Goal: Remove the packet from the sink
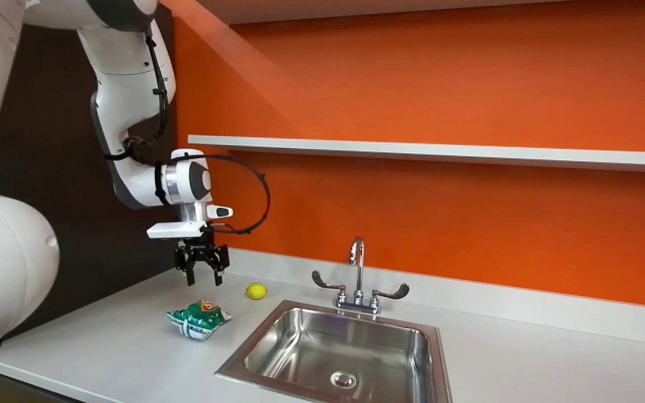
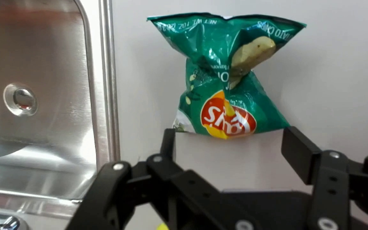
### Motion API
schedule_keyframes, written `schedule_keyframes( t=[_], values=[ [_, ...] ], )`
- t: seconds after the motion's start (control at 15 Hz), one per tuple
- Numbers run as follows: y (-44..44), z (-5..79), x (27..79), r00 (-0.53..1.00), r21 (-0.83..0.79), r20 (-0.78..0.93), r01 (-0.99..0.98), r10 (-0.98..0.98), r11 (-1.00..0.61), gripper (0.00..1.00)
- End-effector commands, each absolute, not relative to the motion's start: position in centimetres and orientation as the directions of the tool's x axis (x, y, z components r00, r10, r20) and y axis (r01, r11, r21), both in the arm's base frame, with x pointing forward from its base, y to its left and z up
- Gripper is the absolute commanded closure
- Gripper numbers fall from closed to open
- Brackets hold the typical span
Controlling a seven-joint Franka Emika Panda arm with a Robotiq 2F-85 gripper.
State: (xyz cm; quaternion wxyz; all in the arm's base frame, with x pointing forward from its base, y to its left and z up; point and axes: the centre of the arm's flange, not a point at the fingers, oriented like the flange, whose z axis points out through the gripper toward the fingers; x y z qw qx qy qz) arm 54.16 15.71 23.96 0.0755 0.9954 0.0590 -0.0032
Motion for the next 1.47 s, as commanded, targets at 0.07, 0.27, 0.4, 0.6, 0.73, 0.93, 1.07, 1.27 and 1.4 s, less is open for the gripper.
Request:
schedule_keyframes(
  t=[0.07, 0.27, 0.4, 0.6, 0.73, 0.93, 1.07, 1.27, 1.4],
  values=[
    [16.0, 29.3, 50.9, 0.999, 0.087, 0.047, -0.013, -0.009, -0.996, 0.0],
    [16.4, 31.8, 48.6, 0.993, 0.028, 0.076, -0.093, -0.09, -0.995, 0.0],
    [16.7, 33.5, 46.7, 0.988, 0.003, 0.079, -0.131, -0.131, -0.991, 0.0],
    [17.0, 35.6, 43.7, 0.984, -0.015, 0.082, -0.161, -0.161, -0.987, 0.0],
    [17.1, 36.8, 42.0, 0.984, -0.029, 0.081, -0.158, -0.159, -0.987, 0.0],
    [17.0, 38.4, 39.3, 0.995, -0.074, 0.052, -0.086, -0.09, -0.993, 0.0],
    [16.9, 39.3, 37.8, 0.997, -0.083, 0.043, -0.055, -0.059, -0.995, 0.0],
    [16.6, 40.2, 36.0, 0.999, -0.06, 0.021, -0.031, -0.033, -0.998, 0.0],
    [17.4, 39.3, 37.9, 0.998, -0.065, 0.033, -0.053, -0.055, -0.996, 0.0]
  ],
)
